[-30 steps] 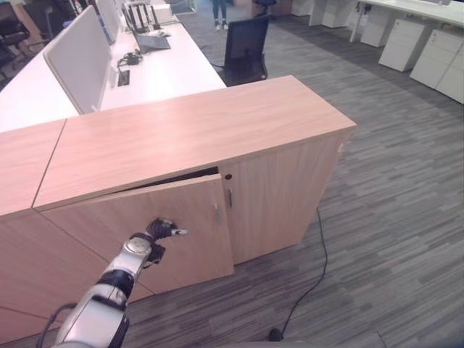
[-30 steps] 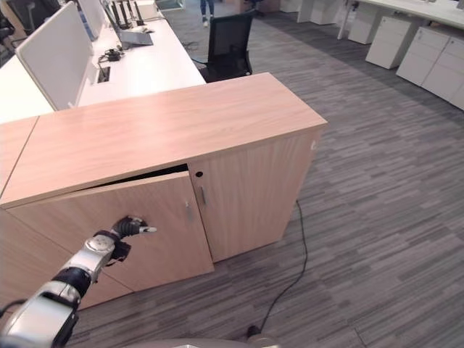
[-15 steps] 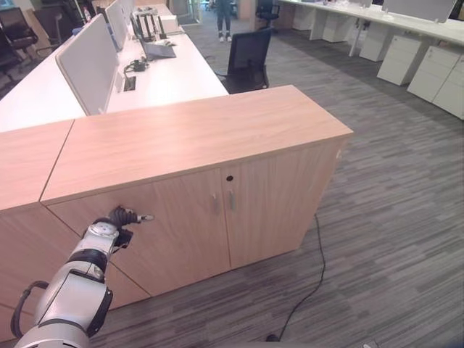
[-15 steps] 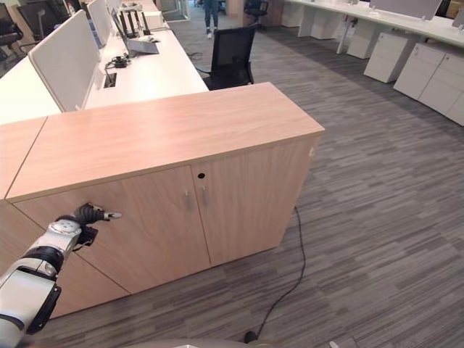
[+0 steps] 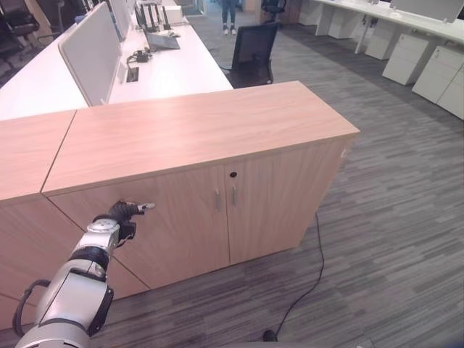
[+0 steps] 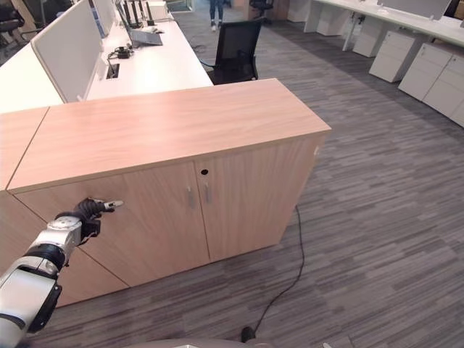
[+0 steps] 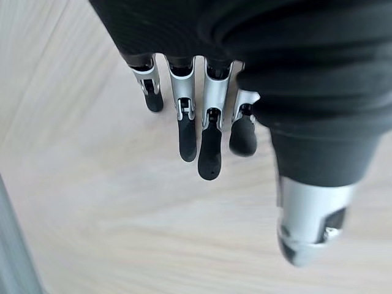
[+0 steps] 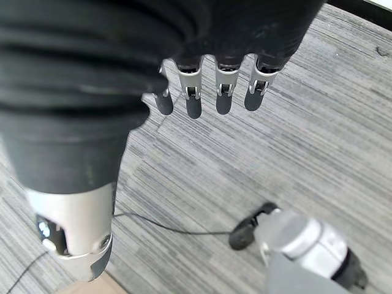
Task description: Put the empty folder in the office cabinet
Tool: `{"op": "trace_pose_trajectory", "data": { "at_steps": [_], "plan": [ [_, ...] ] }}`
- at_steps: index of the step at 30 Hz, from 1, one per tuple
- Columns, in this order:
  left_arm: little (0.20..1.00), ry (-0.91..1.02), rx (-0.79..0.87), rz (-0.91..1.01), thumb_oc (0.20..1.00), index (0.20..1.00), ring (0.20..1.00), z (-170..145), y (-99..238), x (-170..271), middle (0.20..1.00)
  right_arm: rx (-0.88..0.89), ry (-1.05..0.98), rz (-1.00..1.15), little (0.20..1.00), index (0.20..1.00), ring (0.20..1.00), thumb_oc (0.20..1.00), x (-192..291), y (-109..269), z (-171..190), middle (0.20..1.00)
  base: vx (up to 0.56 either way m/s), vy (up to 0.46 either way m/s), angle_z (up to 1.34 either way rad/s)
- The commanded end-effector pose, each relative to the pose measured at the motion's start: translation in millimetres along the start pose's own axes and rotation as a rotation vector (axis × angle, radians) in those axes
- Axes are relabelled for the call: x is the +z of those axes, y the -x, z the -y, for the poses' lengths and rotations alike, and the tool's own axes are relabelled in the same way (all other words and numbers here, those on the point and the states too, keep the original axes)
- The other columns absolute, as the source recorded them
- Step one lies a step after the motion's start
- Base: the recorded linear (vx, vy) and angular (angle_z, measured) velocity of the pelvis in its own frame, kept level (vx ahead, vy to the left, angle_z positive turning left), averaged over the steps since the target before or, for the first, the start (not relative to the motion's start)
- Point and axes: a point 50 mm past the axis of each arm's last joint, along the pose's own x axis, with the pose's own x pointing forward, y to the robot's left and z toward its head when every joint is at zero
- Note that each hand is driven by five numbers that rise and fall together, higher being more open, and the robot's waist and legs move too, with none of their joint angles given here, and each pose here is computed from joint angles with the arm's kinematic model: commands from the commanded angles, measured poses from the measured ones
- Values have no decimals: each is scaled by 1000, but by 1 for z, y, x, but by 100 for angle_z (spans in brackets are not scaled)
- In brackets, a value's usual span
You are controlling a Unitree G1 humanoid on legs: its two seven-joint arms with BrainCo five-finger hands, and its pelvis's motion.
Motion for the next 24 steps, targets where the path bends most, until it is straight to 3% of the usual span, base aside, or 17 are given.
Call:
{"op": "trace_pose_trajectory", "data": {
  "at_steps": [1,10,17,21,22,24],
  "plan": [
    [1000,255,-44,267,1000,1000,1000,10,-1,67,1000,4,24,-4,1000,1000,1000,1000,3,0,-6,1000,32,10,-5],
    [1000,342,-159,169,1000,1000,1000,47,9,-1,1000,43,38,27,1000,1000,1000,1000,12,0,-17,1000,13,6,-3],
    [1000,355,-96,13,1000,1000,1000,63,39,-92,1000,32,7,66,1000,1000,1000,1000,23,0,-17,1000,8,-15,5],
    [1000,219,-118,-122,1000,1000,1000,66,52,-134,1000,35,24,76,1000,1000,1000,1000,28,1,-16,1000,16,-7,20],
    [1000,73,-116,-156,1000,1000,1000,65,56,-146,1000,36,39,84,1000,1000,1000,1000,30,1,-17,1000,-2,-10,22],
    [1000,11,-121,-232,1000,1000,1000,69,67,-169,1000,44,54,103,1000,1000,1000,1000,33,1,-24,1000,-19,-8,20]
  ]
}}
